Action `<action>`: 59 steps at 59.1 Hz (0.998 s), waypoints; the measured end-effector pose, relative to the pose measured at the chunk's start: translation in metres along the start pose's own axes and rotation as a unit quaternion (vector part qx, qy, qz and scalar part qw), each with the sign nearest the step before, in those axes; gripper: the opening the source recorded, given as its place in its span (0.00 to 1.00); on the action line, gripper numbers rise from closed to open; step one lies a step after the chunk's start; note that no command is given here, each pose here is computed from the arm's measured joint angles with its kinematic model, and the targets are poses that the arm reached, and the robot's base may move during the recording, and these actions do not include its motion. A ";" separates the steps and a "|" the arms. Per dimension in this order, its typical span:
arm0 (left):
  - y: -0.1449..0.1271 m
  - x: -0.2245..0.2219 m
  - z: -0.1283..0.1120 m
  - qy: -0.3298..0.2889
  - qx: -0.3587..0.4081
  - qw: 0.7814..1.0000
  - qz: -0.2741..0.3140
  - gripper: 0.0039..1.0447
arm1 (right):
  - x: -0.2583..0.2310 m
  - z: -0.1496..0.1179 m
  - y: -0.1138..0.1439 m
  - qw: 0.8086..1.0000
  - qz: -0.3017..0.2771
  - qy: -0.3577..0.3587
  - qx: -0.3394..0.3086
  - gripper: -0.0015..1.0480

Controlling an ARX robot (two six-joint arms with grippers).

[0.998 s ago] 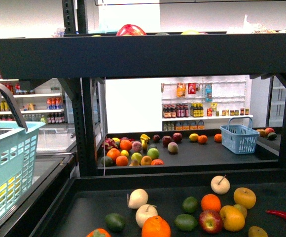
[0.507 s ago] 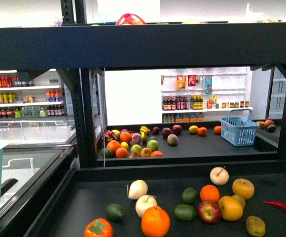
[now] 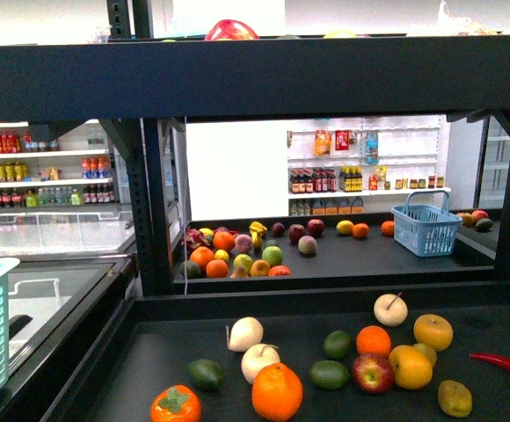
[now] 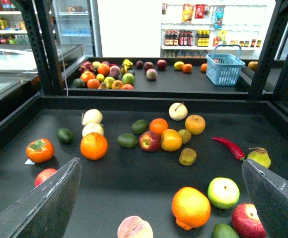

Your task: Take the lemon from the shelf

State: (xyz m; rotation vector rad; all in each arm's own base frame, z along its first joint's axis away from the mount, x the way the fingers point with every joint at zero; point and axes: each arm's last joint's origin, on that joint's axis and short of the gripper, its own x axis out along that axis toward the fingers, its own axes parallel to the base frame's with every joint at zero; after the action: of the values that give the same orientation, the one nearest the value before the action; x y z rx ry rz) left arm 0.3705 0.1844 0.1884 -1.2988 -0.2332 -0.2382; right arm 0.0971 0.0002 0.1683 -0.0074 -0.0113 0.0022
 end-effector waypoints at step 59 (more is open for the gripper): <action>-0.154 -0.096 -0.071 0.095 0.369 0.882 0.278 0.92 | 0.000 0.000 0.000 1.000 0.000 0.000 0.000 0.93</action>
State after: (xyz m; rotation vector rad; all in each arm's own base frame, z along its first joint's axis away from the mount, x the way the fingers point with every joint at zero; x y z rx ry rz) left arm 0.2353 0.0811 0.2831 -0.5299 0.2158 0.2098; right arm 0.0971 0.0002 0.1683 -0.0074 -0.0113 0.0022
